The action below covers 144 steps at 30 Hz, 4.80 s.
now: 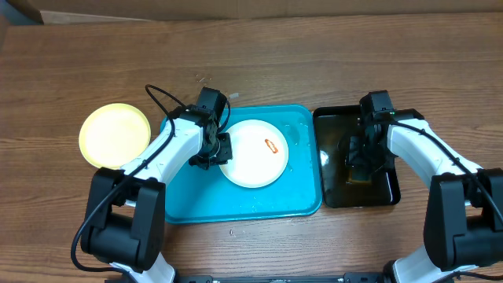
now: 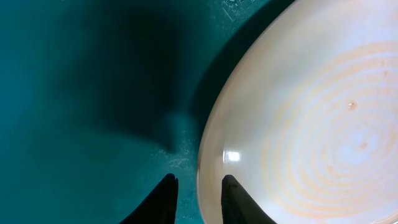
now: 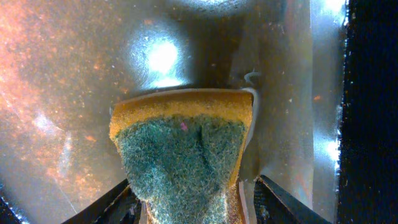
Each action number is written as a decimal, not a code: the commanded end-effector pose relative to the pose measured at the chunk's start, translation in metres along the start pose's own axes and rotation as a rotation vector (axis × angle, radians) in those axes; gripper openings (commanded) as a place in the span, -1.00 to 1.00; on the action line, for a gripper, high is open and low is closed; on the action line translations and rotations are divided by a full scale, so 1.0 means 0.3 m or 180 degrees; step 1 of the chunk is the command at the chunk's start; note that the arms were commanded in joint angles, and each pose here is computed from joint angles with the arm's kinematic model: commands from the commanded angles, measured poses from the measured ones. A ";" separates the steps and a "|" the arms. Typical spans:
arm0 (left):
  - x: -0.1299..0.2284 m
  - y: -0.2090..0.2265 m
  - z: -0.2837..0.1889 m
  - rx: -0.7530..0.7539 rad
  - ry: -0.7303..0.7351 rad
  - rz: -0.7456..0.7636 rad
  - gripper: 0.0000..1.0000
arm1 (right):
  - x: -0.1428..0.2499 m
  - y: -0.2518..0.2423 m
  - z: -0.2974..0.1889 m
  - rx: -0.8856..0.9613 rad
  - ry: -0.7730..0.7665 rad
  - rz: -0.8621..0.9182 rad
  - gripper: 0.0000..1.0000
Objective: Clean dirty plates on tray and stack at the side
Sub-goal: 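Dip the sponge in the water and lift it with the right gripper, then wipe the white plate with the sponge in the right gripper, then return the sponge to the black tray and release it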
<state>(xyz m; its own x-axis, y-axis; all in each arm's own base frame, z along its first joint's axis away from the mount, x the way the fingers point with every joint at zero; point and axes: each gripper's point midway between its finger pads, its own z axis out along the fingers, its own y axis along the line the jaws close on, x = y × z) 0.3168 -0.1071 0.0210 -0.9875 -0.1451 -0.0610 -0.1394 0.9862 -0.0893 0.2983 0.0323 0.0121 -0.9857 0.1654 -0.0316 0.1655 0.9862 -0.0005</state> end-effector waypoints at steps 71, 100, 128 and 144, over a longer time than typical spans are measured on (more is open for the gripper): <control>0.015 0.006 0.042 -0.0052 0.0091 -0.0024 -0.92 | -0.125 0.471 -0.475 -0.0787 -0.0729 -0.0936 -0.93; 0.019 0.011 0.042 -0.0072 0.0109 -0.0013 -0.91 | -0.032 0.728 0.019 0.0168 -0.0512 -0.1503 -0.92; 0.022 0.015 0.041 -0.0091 0.0116 0.0012 -0.91 | 0.065 0.959 -0.187 -0.2172 0.0560 -0.1663 -0.92; 0.018 0.012 0.042 -0.0079 0.0104 0.0011 -0.91 | -0.162 0.152 -0.266 -0.0474 0.0393 -0.0313 -0.92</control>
<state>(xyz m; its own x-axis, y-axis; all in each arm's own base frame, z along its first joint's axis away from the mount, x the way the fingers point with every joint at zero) 0.3136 -0.1048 0.0125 -0.9882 -0.1493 -0.0344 -0.1465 0.9865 -0.0732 0.3588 0.0980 0.1072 -0.9969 0.0183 0.0766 0.0408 0.9518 0.3040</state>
